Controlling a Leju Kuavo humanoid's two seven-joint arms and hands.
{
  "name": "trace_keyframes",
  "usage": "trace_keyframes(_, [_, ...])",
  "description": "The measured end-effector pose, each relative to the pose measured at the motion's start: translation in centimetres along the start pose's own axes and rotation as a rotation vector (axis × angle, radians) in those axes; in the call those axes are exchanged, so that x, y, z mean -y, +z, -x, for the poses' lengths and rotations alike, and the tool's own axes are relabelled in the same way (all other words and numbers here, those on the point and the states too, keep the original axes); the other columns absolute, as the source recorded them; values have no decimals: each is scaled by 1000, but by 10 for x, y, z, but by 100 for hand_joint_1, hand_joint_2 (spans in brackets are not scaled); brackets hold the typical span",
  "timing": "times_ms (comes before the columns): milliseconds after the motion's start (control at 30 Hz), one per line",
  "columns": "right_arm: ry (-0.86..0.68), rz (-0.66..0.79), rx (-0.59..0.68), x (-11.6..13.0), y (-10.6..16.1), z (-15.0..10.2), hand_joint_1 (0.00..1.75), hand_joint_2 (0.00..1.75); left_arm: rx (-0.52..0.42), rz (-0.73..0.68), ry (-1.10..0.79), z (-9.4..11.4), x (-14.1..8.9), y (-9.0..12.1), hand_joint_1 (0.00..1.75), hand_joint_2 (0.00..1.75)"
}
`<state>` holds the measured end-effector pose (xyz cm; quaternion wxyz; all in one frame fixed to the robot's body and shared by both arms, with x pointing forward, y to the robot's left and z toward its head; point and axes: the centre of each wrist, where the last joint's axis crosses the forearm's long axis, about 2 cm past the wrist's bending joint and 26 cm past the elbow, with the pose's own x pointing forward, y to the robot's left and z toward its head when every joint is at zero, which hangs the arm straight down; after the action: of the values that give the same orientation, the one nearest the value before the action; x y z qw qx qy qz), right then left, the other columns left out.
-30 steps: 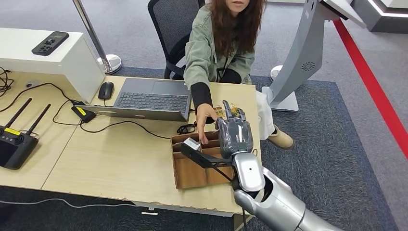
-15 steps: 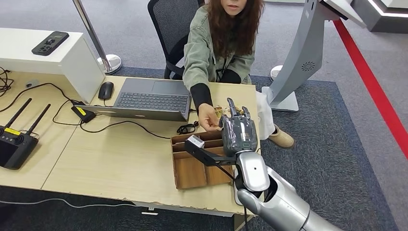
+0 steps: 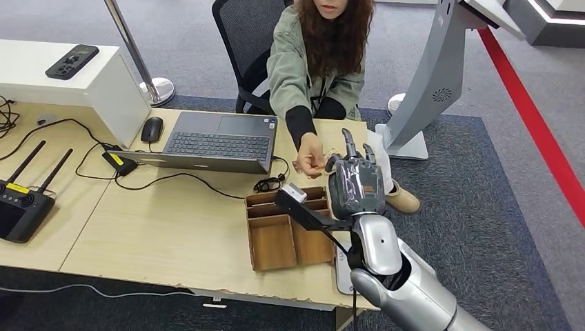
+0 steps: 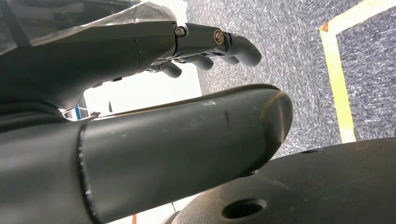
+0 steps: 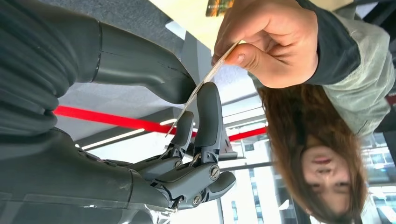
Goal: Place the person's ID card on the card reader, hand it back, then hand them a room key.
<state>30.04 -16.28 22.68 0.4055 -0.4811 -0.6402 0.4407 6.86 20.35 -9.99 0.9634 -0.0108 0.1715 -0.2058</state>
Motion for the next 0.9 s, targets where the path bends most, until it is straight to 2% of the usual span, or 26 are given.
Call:
trace_keyframes(67, [-2,17,-5,4,-1,2,174,175,2,-1,-7,0,0,0,0,0])
trace_keyframes(133, [-8,32,-7,9,-3,3,93,175,4,-3,-12,0,-1,0,0,0])
trace_keyframes(200, [-18,44,-6,13,-5,3,6,87,6,-4,-15,1,-2,-1,0,0])
trace_keyframes(267, [-46,49,-5,15,-6,3,0,0,9,-5,-16,1,-2,-1,0,0])
trace_keyframes(467, [-335,160,-20,23,-7,5,0,0,12,-8,-28,2,-3,-1,0,0])
trace_keyframes(733, [-423,225,-17,23,0,10,0,0,6,-14,-40,1,-4,-1,0,0])
trace_keyframes(900, [-557,289,-24,20,9,10,0,0,6,-20,-49,1,-4,-1,0,0])
